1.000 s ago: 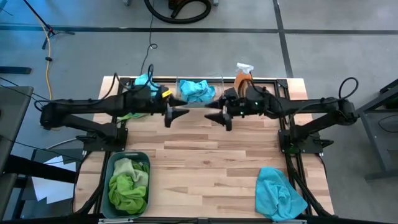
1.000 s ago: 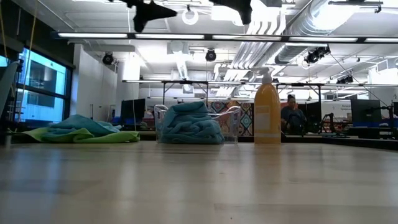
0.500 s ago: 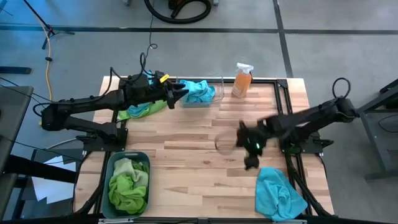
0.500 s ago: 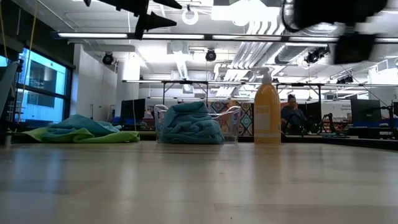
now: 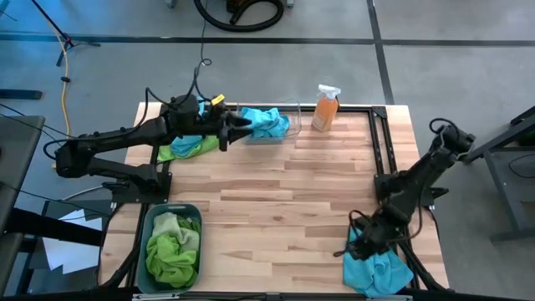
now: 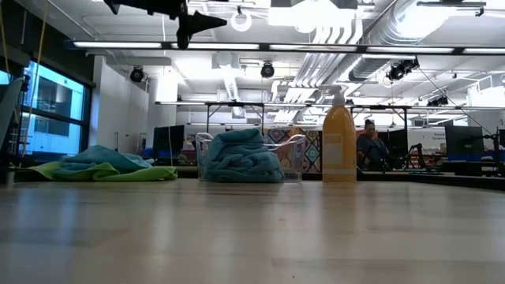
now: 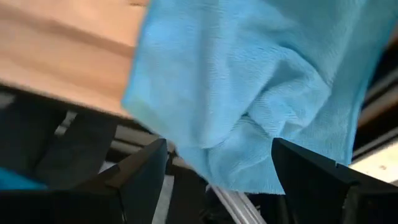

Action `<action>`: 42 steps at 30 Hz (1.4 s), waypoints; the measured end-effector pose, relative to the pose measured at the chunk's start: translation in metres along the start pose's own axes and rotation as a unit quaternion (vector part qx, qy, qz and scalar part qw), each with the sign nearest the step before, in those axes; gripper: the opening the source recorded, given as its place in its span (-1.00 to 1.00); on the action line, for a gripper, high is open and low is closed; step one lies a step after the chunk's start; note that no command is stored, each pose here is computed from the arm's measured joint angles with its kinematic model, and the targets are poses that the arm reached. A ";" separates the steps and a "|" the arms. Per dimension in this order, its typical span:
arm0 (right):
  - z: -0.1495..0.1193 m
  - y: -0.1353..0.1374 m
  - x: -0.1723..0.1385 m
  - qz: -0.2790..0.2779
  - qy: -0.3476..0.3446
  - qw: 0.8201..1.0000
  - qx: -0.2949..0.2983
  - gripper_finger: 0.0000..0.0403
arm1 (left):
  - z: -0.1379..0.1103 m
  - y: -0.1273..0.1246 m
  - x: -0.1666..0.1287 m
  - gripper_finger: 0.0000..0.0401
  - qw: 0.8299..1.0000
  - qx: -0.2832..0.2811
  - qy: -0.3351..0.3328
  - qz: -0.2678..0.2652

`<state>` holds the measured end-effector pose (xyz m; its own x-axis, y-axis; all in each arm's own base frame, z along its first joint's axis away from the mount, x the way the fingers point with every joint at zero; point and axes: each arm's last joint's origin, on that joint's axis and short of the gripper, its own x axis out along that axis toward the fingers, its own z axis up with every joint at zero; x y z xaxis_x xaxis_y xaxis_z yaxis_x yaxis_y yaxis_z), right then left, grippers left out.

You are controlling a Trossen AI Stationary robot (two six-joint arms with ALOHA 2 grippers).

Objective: Sort microfiber towel by color & place in baskets
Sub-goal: Put the blue microfiber towel into the transparent bin

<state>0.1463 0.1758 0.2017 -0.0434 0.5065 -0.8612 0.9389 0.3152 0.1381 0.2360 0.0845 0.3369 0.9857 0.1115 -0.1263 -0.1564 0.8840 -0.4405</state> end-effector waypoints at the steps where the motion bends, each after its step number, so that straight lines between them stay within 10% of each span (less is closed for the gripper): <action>1: -0.002 -0.002 0.003 -0.007 -0.004 1.000 0.013 0.42 | 0.000 0.000 0.000 0.04 1.000 0.000 0.002 -0.004; 26: 0.013 0.011 0.083 -0.110 -0.029 0.994 0.002 0.37 | 0.001 -0.001 -0.001 0.04 1.000 -0.009 0.001 -0.011; 35: 0.009 0.018 0.089 -0.083 0.000 0.996 -0.022 -0.88 | 0.015 -0.010 -0.007 0.04 0.997 -0.012 -0.065 -0.048; 42: 0.002 0.033 0.061 -0.060 -0.022 0.996 -0.061 -0.96 | 0.028 -0.016 -0.030 0.04 0.993 0.008 -0.107 -0.056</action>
<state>0.1757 0.2158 0.1524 -0.1350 0.4255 -0.8948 0.8795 0.4674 0.0895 0.2110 0.0795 0.3732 0.9879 0.1040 0.1151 -0.0455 0.9036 -0.4259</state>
